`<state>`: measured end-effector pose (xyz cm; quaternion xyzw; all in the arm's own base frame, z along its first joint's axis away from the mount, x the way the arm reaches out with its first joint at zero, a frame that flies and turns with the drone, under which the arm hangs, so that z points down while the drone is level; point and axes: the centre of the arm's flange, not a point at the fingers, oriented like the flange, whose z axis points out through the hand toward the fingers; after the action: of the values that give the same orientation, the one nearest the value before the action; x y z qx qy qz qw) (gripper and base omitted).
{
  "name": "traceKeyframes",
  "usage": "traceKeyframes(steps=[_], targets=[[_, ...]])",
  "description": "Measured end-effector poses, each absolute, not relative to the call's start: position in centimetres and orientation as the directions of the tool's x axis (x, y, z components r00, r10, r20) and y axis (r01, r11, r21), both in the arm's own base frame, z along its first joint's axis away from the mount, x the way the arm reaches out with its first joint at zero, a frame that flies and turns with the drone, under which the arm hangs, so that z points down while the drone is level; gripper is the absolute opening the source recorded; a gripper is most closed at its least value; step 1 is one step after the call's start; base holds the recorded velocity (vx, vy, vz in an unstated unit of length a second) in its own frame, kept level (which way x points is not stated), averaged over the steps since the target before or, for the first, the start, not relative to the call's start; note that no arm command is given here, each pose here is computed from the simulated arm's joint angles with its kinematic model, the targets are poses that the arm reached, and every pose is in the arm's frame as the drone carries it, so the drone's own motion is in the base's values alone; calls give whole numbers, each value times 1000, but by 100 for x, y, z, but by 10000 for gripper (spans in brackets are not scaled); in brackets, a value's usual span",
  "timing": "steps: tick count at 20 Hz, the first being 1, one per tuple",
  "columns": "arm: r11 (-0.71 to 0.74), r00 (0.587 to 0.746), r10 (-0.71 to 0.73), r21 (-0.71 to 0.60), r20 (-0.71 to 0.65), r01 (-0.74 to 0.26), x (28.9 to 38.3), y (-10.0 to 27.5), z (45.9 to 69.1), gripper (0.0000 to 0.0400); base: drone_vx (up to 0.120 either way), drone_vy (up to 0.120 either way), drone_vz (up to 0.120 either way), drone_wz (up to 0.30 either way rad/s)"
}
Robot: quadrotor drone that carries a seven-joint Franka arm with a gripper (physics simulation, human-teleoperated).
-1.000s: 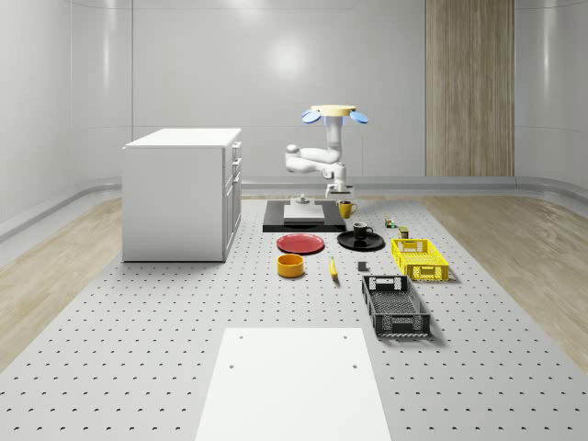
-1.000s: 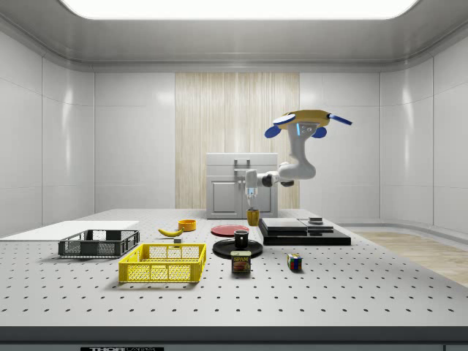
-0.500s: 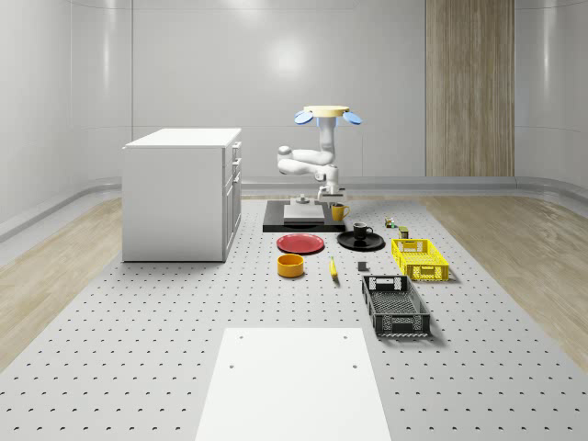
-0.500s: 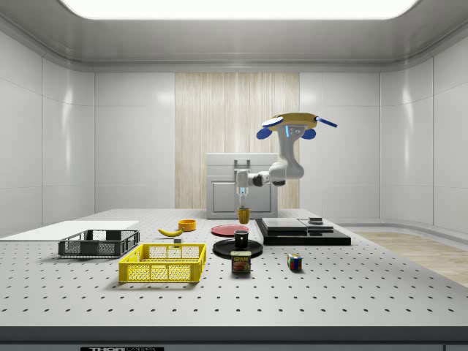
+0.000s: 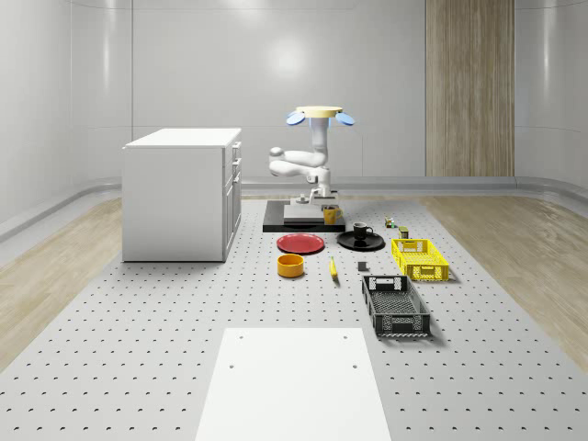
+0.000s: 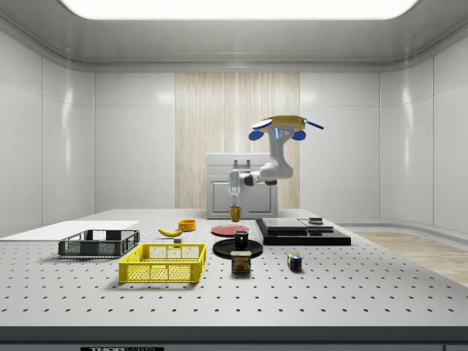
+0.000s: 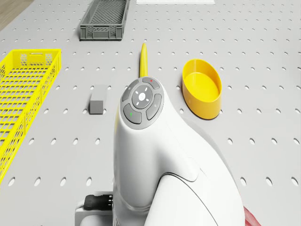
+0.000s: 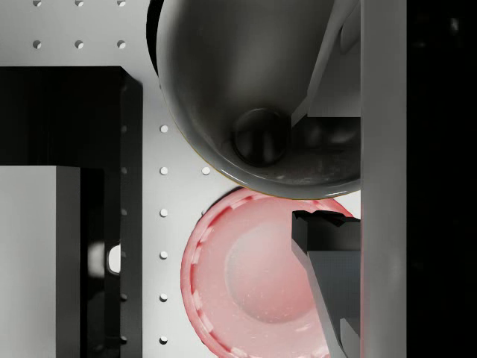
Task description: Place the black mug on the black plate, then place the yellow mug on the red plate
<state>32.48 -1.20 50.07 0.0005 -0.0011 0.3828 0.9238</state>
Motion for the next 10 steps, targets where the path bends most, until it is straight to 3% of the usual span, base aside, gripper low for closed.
traceKeyframes(steps=[2,10], targets=[[707,707,707,0,2,-707,3248,-120,5007,110,120,-120,0,0],[707,707,707,0,2,-707,3248,-120,5007,110,0,-120,0,0]])
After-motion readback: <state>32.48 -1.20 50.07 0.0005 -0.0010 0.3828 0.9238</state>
